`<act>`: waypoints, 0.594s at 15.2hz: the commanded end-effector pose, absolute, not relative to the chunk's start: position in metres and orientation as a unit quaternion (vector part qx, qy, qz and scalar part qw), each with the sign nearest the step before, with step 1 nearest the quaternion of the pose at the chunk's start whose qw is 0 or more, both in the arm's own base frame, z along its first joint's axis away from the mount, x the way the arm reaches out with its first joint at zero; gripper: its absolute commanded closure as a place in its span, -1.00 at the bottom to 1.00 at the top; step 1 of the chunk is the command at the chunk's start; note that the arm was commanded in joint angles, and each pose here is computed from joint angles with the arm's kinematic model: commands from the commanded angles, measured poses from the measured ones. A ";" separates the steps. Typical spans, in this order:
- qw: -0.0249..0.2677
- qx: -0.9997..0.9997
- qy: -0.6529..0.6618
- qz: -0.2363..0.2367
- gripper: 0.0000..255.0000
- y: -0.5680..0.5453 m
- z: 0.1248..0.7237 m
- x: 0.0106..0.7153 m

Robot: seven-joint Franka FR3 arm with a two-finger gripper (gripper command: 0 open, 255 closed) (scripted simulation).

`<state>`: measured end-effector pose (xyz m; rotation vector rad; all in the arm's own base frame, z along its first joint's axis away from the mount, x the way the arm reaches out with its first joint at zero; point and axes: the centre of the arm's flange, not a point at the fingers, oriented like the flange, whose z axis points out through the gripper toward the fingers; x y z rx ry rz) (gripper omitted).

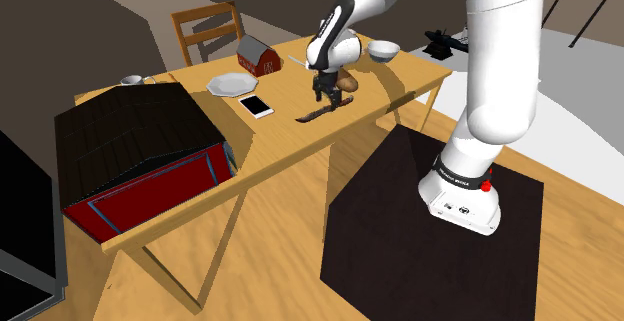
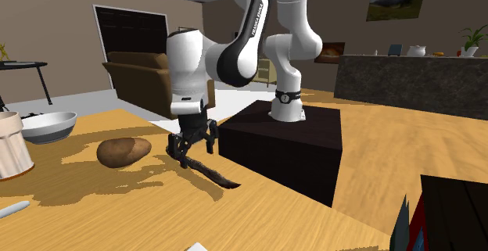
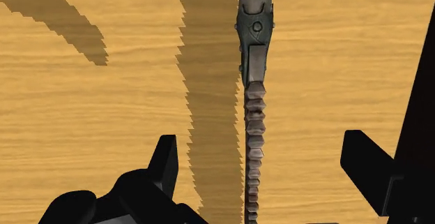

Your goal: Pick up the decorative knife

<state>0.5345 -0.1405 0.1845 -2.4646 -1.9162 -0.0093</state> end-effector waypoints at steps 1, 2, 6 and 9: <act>0.010 -0.789 -0.614 -0.003 -1.00 -0.141 0.171 0.535; 0.010 -0.789 -0.614 -0.003 -1.00 -0.141 0.171 0.535; 0.010 -0.789 -0.614 -0.003 1.00 -0.141 0.171 0.534; 0.010 -0.789 -0.614 -0.003 1.00 -0.141 0.171 0.534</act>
